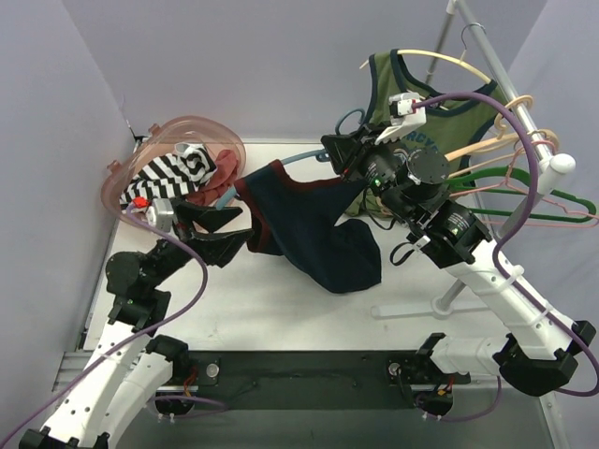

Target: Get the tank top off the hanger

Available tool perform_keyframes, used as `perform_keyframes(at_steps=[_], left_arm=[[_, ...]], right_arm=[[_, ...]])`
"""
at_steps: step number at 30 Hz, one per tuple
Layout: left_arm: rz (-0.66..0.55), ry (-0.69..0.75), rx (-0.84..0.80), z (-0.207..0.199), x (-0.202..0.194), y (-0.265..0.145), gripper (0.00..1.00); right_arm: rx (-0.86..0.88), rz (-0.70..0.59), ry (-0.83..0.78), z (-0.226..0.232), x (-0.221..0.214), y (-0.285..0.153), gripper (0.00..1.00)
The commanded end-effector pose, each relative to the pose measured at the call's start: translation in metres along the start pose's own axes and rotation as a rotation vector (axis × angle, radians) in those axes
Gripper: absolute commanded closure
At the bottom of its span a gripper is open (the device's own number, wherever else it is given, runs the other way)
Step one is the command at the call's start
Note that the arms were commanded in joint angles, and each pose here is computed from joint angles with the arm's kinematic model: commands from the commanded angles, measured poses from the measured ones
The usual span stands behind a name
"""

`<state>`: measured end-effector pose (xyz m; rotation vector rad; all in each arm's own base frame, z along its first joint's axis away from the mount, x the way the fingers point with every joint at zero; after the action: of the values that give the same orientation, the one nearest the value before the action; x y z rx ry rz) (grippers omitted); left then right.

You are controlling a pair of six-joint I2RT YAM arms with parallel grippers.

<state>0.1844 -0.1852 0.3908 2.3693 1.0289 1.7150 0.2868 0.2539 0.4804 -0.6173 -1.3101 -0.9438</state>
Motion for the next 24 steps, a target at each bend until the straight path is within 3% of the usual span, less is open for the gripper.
perform_keyframes(at_steps=[1, 3, 5, 20, 23, 24], left_arm=[[0.039, 0.020, -0.020, 0.008, -0.011, 0.004, 0.28], [0.043, 0.021, -0.041, 0.009, -0.012, 0.009, 0.20], [0.046, 0.004, -0.045, 0.014, -0.016, 0.012, 0.18], [0.035, -0.013, -0.132, 0.023, -0.030, 0.040, 0.17], [0.033, 0.008, -0.131, 0.024, -0.031, 0.042, 0.27], [0.032, 0.018, -0.138, 0.022, -0.029, 0.042, 0.43]], right_arm=[[0.012, -0.136, 0.082, 0.005, 0.051, -0.006, 1.00], [0.017, -0.130, 0.082, 0.007, 0.051, -0.006, 1.00], [0.018, -0.132, 0.086, 0.007, 0.052, -0.007, 1.00], [0.039, -0.140, 0.115, 0.008, 0.046, -0.013, 1.00], [0.040, -0.135, 0.109, 0.007, 0.044, -0.018, 1.00], [0.039, -0.139, 0.104, 0.006, 0.045, -0.019, 1.00]])
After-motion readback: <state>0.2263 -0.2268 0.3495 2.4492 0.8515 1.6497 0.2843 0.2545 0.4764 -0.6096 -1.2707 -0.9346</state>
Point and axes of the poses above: each gripper's point midway between its finger pads, its own y axis out along the fingers, its own z axis along the line the jaws close on, x = y × z, the point moved 1 cm from there along -y, back along the fingers, and after that the axes turned 10 degrees about -y, right-handed, at the moved point
